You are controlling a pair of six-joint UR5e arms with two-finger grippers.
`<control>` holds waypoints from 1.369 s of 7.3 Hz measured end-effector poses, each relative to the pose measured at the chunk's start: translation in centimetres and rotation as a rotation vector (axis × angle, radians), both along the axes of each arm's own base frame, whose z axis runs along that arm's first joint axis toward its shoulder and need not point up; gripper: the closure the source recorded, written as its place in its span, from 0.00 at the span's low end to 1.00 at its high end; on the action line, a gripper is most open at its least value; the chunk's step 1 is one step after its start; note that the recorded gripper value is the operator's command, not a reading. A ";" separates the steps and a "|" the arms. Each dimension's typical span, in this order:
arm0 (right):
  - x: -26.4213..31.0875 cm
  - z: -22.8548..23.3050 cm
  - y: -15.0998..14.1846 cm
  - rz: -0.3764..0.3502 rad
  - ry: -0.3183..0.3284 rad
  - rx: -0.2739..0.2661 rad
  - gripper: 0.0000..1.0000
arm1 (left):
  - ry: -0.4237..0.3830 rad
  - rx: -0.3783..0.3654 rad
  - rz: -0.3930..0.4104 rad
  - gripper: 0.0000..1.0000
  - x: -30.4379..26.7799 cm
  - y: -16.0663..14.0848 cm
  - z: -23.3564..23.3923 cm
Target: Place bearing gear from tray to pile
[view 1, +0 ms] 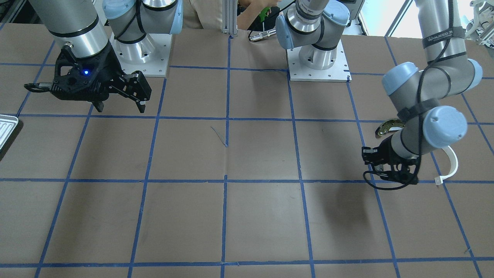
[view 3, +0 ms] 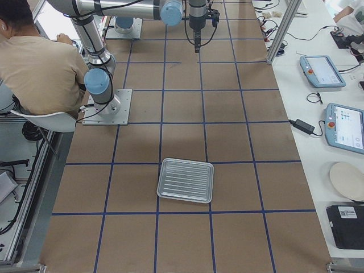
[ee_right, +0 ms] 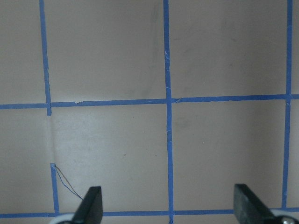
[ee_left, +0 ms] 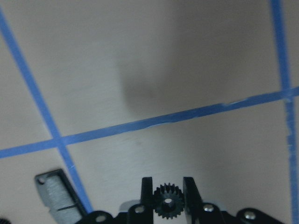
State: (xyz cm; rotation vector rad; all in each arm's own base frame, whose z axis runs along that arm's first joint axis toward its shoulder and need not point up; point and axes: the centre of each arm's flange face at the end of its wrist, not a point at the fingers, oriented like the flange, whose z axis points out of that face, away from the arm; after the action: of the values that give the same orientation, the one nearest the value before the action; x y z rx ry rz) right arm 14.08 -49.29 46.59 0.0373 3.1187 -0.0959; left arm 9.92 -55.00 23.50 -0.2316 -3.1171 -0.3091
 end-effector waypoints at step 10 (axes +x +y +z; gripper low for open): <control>0.0 -0.4 -0.5 -0.003 0.000 -0.010 0.00 | 0.061 0.030 0.093 0.91 15.5 4.5 -4.3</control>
State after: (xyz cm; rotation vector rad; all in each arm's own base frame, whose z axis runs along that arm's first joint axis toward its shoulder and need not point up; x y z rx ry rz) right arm 14.08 -49.76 46.17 0.0421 3.1182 -0.1121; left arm 25.43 -50.52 19.20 -0.0942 -3.0488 -0.3397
